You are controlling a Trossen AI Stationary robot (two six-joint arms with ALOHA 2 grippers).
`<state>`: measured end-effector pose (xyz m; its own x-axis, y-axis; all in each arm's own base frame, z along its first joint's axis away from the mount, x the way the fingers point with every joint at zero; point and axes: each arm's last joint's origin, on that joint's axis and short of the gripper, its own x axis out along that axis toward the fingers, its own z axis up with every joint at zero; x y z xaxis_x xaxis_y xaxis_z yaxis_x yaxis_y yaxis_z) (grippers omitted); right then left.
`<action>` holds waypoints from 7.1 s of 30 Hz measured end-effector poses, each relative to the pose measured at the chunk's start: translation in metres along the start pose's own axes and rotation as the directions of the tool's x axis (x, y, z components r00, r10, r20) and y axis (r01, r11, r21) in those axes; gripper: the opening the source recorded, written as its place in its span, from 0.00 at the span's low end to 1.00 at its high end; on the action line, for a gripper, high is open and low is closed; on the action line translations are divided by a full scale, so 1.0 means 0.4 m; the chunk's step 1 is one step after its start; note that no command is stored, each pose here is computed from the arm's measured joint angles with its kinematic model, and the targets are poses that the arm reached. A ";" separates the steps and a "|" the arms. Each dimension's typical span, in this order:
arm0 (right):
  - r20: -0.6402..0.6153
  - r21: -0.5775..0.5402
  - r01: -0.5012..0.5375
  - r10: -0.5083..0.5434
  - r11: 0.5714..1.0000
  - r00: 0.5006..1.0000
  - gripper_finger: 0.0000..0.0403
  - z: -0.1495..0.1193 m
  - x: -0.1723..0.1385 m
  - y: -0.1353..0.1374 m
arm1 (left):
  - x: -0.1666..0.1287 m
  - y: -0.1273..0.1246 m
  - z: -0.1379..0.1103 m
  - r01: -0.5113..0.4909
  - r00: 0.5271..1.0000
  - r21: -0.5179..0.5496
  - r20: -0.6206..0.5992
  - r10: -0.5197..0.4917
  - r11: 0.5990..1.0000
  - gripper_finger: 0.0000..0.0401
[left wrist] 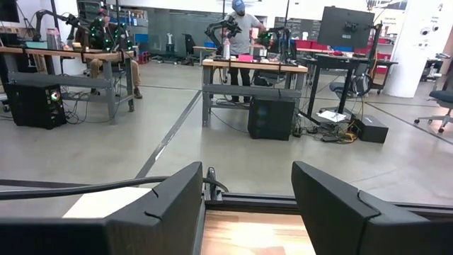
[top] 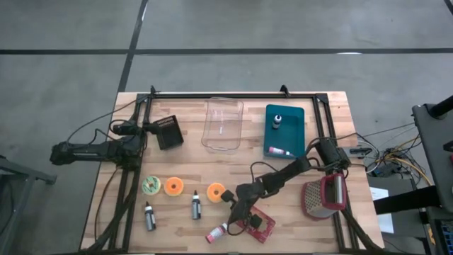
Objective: Pick & Place Food Item
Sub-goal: Put the pink food coloring bottle into the blue bin
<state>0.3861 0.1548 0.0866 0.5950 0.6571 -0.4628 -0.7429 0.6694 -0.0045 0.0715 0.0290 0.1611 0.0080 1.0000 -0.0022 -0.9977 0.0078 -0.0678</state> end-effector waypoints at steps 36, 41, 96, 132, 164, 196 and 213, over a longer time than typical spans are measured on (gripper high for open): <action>0.005 0.057 0.018 -0.019 0.998 1.000 0.23 0.009 0.002 0.009 | 0.000 0.000 0.000 0.000 1.000 0.000 0.000 0.000 1.000 0.55; -0.003 0.078 0.032 -0.032 0.996 0.999 0.23 0.006 0.003 0.007 | 0.000 0.000 0.000 0.000 1.000 0.000 0.000 0.000 1.000 0.55; -0.010 0.065 0.046 -0.046 0.997 0.999 0.08 0.006 0.009 0.008 | 0.000 0.000 0.000 0.000 1.000 0.000 0.000 0.000 1.000 0.55; -0.048 0.162 0.047 -0.040 0.986 0.998 0.19 0.000 0.010 0.010 | 0.000 0.000 0.000 0.000 1.000 0.000 0.000 0.000 1.000 0.55; -0.071 0.076 0.027 -0.022 0.997 0.997 0.15 0.025 0.022 0.012 | 0.000 0.000 0.000 0.000 1.000 0.000 0.000 0.000 1.000 0.55; -0.075 0.055 0.051 -0.047 0.997 0.996 0.06 0.025 0.021 0.009 | 0.000 0.000 0.000 0.000 1.000 0.000 0.000 0.000 1.000 0.55; -0.079 0.057 0.050 -0.046 0.997 0.996 0.03 0.027 0.019 0.010 | 0.000 0.000 0.000 0.000 1.000 0.001 0.000 0.000 1.000 0.55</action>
<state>0.3911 0.1662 0.0928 0.6022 0.5965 -0.5306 -0.6933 0.7203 0.0229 0.0715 0.0290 0.1610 0.0076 1.0000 -0.0021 -0.9977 0.0075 -0.0671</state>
